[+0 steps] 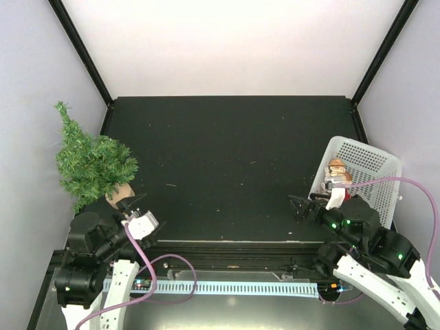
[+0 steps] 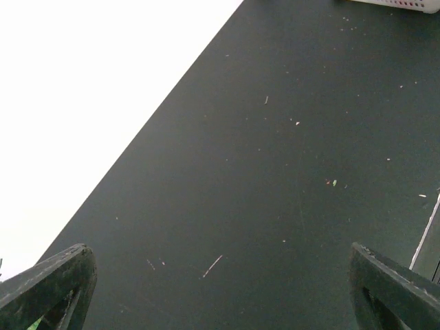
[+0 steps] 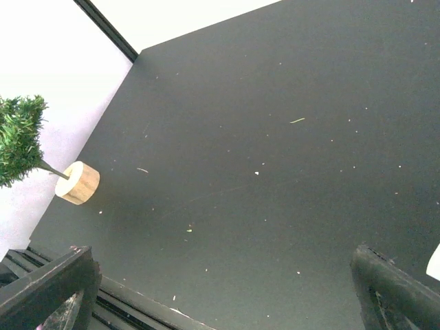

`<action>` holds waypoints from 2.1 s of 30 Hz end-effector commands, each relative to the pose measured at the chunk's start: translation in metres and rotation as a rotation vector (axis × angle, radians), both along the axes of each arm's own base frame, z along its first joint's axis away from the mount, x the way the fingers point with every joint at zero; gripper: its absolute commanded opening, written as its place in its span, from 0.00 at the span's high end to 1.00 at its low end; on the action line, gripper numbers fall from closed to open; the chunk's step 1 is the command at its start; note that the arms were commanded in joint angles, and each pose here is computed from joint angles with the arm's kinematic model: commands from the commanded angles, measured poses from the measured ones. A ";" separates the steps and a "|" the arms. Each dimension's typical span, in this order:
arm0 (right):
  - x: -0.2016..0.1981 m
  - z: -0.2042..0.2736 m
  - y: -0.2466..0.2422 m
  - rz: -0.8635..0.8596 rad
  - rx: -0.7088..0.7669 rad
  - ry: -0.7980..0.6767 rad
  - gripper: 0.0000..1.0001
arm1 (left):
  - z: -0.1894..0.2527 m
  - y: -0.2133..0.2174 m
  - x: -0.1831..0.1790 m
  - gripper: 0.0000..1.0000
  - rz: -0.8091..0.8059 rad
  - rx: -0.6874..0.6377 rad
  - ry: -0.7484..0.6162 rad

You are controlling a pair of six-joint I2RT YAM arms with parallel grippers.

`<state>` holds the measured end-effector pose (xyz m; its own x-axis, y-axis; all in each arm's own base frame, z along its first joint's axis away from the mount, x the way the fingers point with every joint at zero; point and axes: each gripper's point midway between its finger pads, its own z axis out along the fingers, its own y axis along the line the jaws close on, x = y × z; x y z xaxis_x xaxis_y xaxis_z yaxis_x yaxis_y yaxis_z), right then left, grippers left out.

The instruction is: Decorate the small christmas tree

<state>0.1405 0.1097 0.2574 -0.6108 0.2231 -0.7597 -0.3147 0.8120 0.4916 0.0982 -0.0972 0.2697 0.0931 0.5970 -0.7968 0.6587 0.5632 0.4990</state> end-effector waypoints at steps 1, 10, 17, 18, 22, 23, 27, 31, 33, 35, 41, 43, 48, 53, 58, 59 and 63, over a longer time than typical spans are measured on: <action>-0.005 0.011 -0.004 0.005 0.036 -0.026 0.00 | 0.008 0.002 0.001 0.01 0.022 -0.013 -0.028; -0.006 0.012 -0.006 -0.002 0.051 -0.036 0.00 | 0.010 0.009 0.010 0.01 0.081 -0.033 -0.017; 0.000 -0.003 0.000 -0.007 -0.003 0.022 0.00 | 0.013 0.019 0.019 0.01 0.161 -0.055 -0.031; 0.000 -0.003 0.001 -0.006 -0.004 0.023 0.00 | 0.021 0.028 0.028 0.02 0.226 -0.077 -0.061; 0.002 -0.005 0.001 -0.013 -0.009 0.024 0.00 | 0.057 0.089 0.055 0.01 0.625 -0.194 -0.202; 0.002 -0.006 0.001 -0.012 -0.008 0.023 0.00 | 0.069 0.111 0.055 0.01 0.749 -0.209 -0.261; 0.005 -0.013 0.006 -0.007 -0.019 0.034 0.00 | 0.119 0.163 0.036 0.01 1.045 -0.355 -0.467; 0.009 -0.016 0.010 -0.004 -0.029 0.037 0.00 | 0.143 0.196 0.013 0.01 1.252 -0.534 -0.560; 0.010 -0.017 0.012 -0.002 -0.029 0.040 0.00 | 0.145 0.198 0.012 0.01 1.261 -0.555 -0.575; 0.011 -0.019 0.014 0.002 -0.033 0.045 0.00 | 0.147 0.199 0.012 0.01 1.266 -0.567 -0.603; 0.014 -0.022 0.020 0.011 -0.047 0.056 0.00 | 0.158 0.197 0.025 0.01 1.237 -0.542 -0.715; 0.016 -0.022 0.022 0.016 -0.051 0.058 0.00 | 0.163 0.196 0.031 0.01 1.231 -0.534 -0.725; 0.024 -0.024 0.031 0.021 -0.075 0.070 0.00 | 0.173 0.198 0.049 0.01 1.246 -0.526 -0.739; 0.033 -0.024 0.044 0.037 -0.090 0.072 0.00 | 0.178 0.196 0.069 0.01 1.235 -0.527 -0.728; 0.043 -0.023 0.055 0.044 -0.111 0.073 0.00 | 0.182 0.199 0.091 0.01 1.255 -0.488 -0.748; 0.045 -0.024 0.057 0.044 -0.116 0.076 0.00 | 0.181 0.201 0.097 0.01 1.261 -0.477 -0.742; 0.052 -0.027 0.066 0.052 -0.123 0.083 0.00 | 0.174 0.209 0.120 0.05 1.290 -0.464 -0.693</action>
